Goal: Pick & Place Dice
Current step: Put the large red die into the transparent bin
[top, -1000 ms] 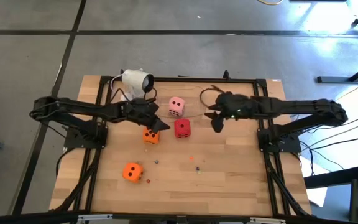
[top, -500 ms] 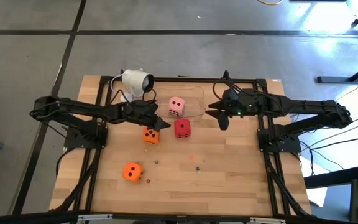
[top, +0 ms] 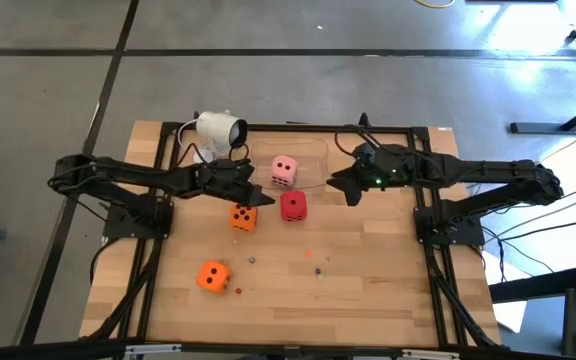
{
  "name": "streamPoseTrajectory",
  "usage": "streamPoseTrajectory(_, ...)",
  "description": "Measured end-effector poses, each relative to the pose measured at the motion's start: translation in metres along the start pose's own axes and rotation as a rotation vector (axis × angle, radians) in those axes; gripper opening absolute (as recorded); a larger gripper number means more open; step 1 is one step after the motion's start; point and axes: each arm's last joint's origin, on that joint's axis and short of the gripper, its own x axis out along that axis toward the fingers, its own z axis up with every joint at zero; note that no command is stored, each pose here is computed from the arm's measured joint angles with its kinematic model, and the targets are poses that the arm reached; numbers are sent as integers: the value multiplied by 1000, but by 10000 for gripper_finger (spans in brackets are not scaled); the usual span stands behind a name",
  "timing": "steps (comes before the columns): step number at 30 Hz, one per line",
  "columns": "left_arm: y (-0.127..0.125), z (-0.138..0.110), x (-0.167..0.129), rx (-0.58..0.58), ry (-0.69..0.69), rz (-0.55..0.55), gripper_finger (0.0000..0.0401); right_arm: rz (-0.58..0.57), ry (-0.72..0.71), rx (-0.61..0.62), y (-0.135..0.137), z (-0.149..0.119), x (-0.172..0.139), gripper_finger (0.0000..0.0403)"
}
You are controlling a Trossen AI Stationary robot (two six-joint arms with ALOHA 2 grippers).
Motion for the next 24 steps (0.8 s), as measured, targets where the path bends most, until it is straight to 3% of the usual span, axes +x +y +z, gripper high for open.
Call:
streamPoseTrajectory(5, 0, -5, 3, -65, -13, 20, 1, -12, 35, 135, -4, -1, 20, 181)
streamPoseTrajectory(24, 25, -18, 33, -108, -20, 180, 1, 2, 236, 381, -23, -7, 67, 181)
